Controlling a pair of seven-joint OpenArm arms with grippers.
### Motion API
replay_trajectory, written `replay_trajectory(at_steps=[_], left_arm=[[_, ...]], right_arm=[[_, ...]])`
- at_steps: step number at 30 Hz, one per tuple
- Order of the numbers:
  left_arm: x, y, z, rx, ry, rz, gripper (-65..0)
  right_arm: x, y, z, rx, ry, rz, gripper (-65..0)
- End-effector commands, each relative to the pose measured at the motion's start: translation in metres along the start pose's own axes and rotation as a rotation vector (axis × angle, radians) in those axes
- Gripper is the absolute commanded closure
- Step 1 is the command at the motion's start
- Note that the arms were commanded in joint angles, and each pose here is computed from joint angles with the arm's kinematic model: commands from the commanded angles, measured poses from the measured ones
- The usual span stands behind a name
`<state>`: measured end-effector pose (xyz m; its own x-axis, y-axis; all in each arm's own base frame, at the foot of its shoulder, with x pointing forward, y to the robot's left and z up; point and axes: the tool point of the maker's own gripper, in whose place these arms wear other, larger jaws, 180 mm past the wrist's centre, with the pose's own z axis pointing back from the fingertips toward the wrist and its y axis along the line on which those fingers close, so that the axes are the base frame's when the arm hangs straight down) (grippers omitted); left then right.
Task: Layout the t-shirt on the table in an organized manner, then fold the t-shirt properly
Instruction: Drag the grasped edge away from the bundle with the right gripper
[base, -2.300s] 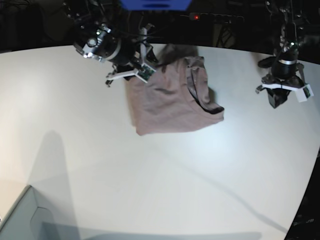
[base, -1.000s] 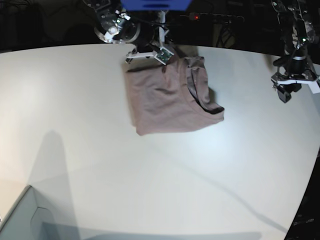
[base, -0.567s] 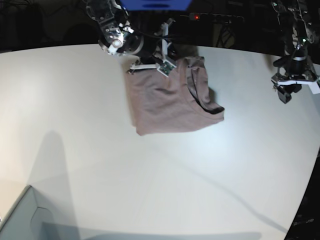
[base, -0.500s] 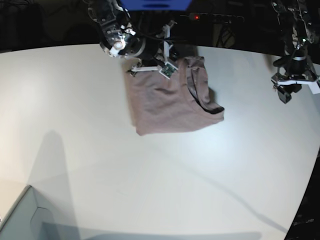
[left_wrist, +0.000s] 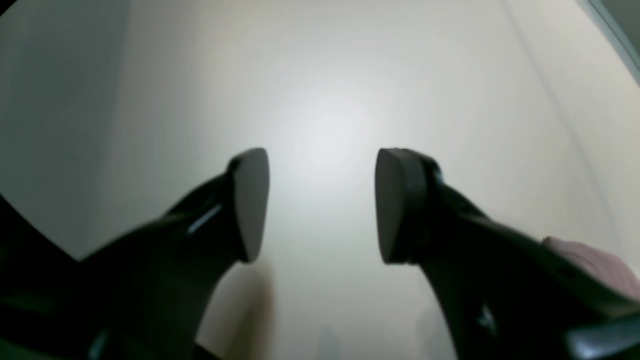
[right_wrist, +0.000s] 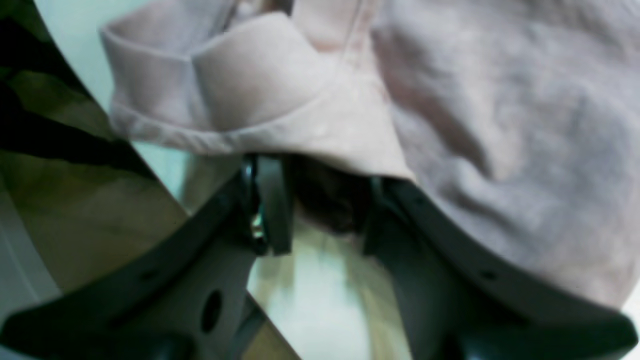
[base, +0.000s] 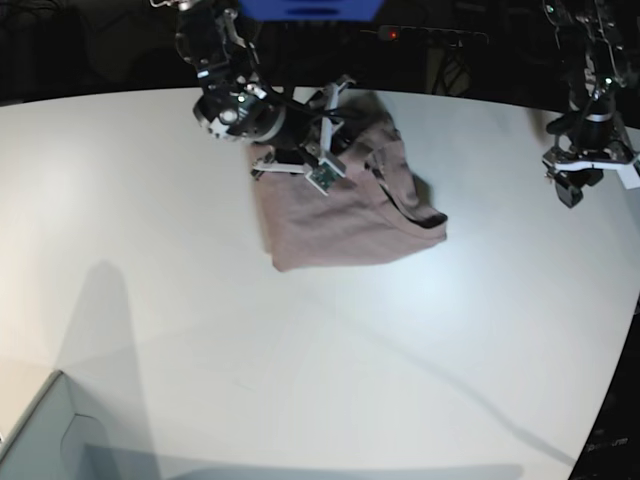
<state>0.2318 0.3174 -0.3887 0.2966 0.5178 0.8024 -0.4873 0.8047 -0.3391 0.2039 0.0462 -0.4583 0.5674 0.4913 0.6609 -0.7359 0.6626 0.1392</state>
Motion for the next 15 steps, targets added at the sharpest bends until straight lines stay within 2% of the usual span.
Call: replay_trajectory(at_steps=[1, 7, 12, 15], left_arm=[[0.013, -0.004, -0.001, -0.013, -0.041, -0.007, -33.0], [0.014, -0.007, -0.005, -0.016, -0.044, 0.004, -33.0], [0.01, -0.005, -0.011, -0.009, -0.036, 0.015, -33.0], [0.01, -0.004, -0.011, -0.007, -0.034, 0.016, -33.0]], right_arm=[[0.007, -0.002, 0.003, -0.006, -0.031, 0.003, -19.3], [-0.016, 0.009, 0.009, 0.008, 0.007, -0.01, -19.3], [-0.003, 0.014, 0.031, -0.024, -0.049, 0.001, -19.3], [0.0, 0.007, 0.05, -0.056, -0.065, 0.053, -19.3]])
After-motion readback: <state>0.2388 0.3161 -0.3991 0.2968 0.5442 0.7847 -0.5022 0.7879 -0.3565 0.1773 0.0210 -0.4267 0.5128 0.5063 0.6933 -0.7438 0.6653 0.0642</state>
